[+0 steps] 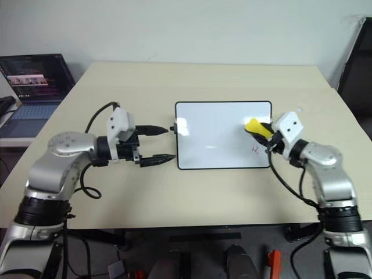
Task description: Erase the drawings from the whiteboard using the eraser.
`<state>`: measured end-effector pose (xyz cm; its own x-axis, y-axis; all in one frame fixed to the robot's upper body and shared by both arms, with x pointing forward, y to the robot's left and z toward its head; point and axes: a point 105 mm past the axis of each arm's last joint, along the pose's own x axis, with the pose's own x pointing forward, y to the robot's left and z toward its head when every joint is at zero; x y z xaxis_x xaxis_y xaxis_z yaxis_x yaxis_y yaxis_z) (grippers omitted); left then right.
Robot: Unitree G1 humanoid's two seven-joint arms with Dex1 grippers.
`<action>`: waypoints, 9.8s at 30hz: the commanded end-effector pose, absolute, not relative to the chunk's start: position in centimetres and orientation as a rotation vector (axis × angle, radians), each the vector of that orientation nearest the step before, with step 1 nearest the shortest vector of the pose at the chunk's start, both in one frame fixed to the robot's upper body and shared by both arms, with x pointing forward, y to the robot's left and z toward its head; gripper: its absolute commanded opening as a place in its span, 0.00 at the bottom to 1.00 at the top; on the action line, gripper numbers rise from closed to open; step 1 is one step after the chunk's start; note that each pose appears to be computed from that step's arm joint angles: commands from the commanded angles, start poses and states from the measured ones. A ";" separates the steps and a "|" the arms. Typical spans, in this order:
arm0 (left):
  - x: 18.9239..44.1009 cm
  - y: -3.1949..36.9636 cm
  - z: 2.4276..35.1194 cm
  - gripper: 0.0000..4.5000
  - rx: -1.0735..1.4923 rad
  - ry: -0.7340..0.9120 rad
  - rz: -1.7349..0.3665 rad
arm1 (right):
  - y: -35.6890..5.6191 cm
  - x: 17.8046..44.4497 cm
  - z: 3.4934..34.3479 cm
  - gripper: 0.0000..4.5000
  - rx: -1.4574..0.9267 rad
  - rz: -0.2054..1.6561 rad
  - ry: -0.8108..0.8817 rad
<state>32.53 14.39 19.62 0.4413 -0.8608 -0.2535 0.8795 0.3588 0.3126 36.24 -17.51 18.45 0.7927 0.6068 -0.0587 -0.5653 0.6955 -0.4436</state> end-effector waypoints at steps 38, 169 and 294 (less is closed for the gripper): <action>32.6 14.9 21.0 1.00 0.476 0.012 -1.107 | -19.8 36.3 9.2 0.28 -0.566 0.701 0.059; 33.8 16.0 24.0 1.00 0.579 -0.077 -1.009 | -24.2 33.2 26.0 0.27 -0.789 0.739 -0.032; 34.1 14.0 23.5 1.00 0.542 -0.090 -1.058 | -14.9 37.7 9.7 0.27 -0.563 0.830 0.166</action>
